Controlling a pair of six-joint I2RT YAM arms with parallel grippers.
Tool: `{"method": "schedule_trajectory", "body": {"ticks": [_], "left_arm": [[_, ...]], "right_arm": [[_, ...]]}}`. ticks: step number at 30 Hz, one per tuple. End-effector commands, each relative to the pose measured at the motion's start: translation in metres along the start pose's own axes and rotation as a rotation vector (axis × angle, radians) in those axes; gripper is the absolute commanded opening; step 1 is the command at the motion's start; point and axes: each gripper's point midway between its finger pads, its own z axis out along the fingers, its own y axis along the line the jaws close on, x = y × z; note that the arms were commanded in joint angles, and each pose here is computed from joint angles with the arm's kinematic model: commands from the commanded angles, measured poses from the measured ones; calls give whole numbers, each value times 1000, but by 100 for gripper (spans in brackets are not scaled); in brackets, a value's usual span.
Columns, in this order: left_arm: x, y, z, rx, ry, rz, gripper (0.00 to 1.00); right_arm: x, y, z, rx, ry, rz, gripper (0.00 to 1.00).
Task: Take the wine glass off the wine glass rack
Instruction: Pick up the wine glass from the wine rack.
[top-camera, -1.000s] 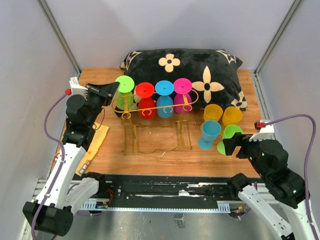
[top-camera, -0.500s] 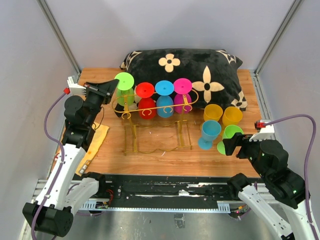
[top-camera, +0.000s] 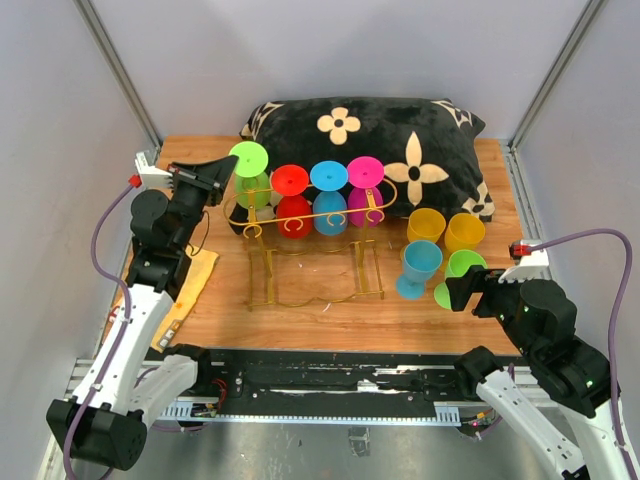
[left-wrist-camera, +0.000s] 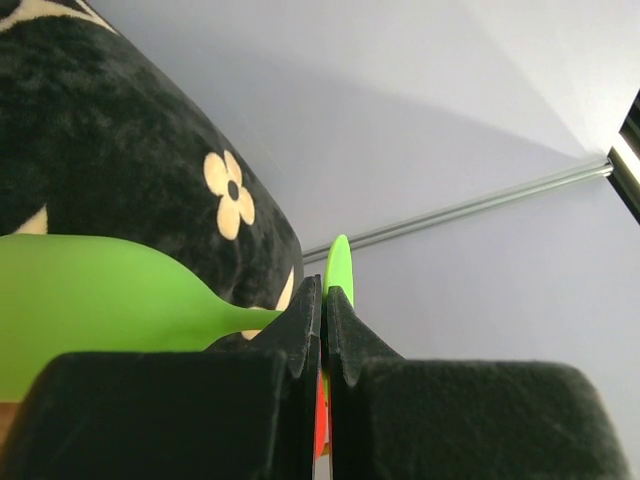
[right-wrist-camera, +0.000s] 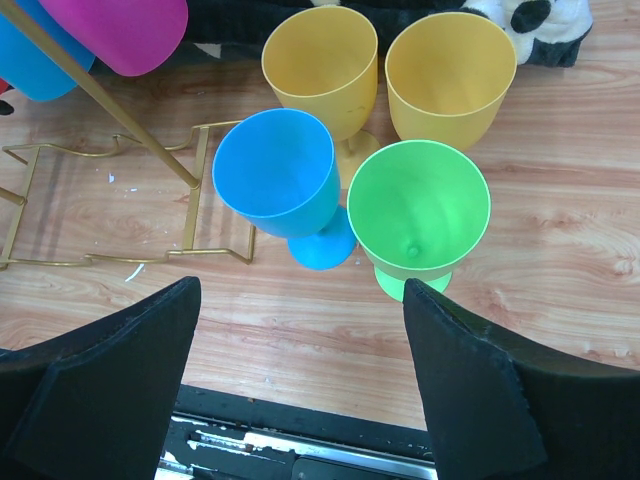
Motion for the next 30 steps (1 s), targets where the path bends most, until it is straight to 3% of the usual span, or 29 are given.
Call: {"method": "schedule_trajectory", "body": {"ticks": [1,15,23,30], "left_arm": [[-8,-2,3,25,-40,-16,1],[-12,4,5,15,-71,-13,0],[-31,6,6,-6,-174,-33,1],[-21,7,12,9,-126,-43,0]], "right_arm": [[0,-3,-1,15,-5,-1,83],[-1,-2,0,12,-3,-1,83],[-3,-1,-1,8,-9,4,83],[-3,-1,-2,4,-11,10,83]]}}
